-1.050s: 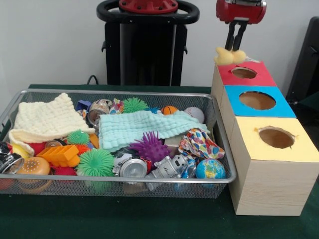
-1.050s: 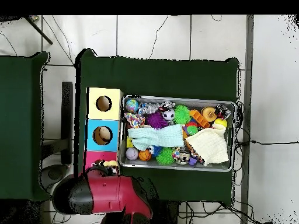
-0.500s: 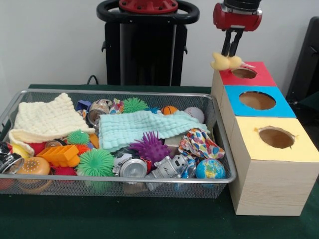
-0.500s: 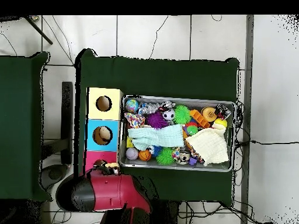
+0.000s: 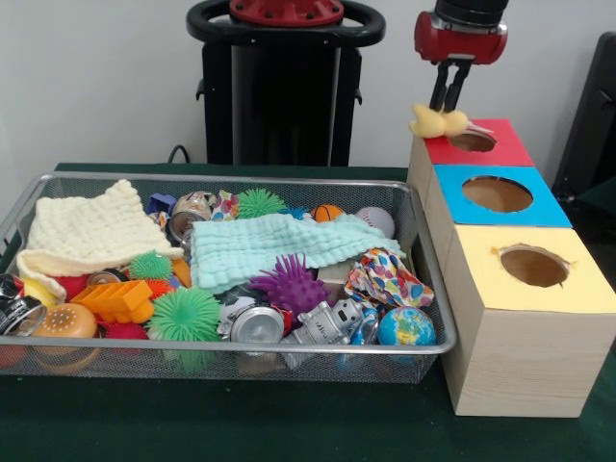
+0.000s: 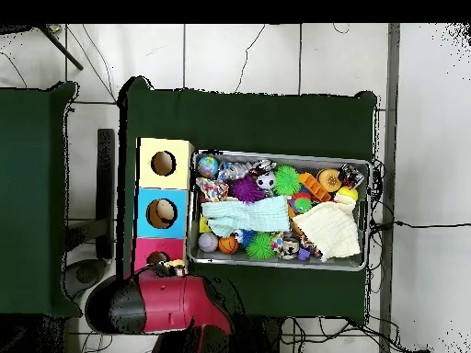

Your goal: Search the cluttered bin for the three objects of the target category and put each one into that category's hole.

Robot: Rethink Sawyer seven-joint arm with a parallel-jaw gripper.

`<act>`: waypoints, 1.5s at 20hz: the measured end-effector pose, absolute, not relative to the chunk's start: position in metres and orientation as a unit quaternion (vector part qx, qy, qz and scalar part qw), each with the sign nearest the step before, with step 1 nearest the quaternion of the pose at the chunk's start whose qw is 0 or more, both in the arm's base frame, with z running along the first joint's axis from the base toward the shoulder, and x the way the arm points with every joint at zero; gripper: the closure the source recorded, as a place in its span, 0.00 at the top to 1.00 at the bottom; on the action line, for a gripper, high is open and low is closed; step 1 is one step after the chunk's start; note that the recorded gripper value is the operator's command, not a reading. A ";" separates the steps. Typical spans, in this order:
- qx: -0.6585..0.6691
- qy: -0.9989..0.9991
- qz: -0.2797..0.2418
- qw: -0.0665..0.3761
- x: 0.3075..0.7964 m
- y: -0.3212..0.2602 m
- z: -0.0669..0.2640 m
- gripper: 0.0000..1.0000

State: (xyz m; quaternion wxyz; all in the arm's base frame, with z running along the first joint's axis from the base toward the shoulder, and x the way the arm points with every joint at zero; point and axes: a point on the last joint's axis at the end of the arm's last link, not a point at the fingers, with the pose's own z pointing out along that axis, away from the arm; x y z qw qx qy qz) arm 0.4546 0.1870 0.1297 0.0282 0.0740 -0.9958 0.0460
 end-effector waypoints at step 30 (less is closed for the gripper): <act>0.087 -0.994 0.062 0.008 0.444 0.204 0.120 0.00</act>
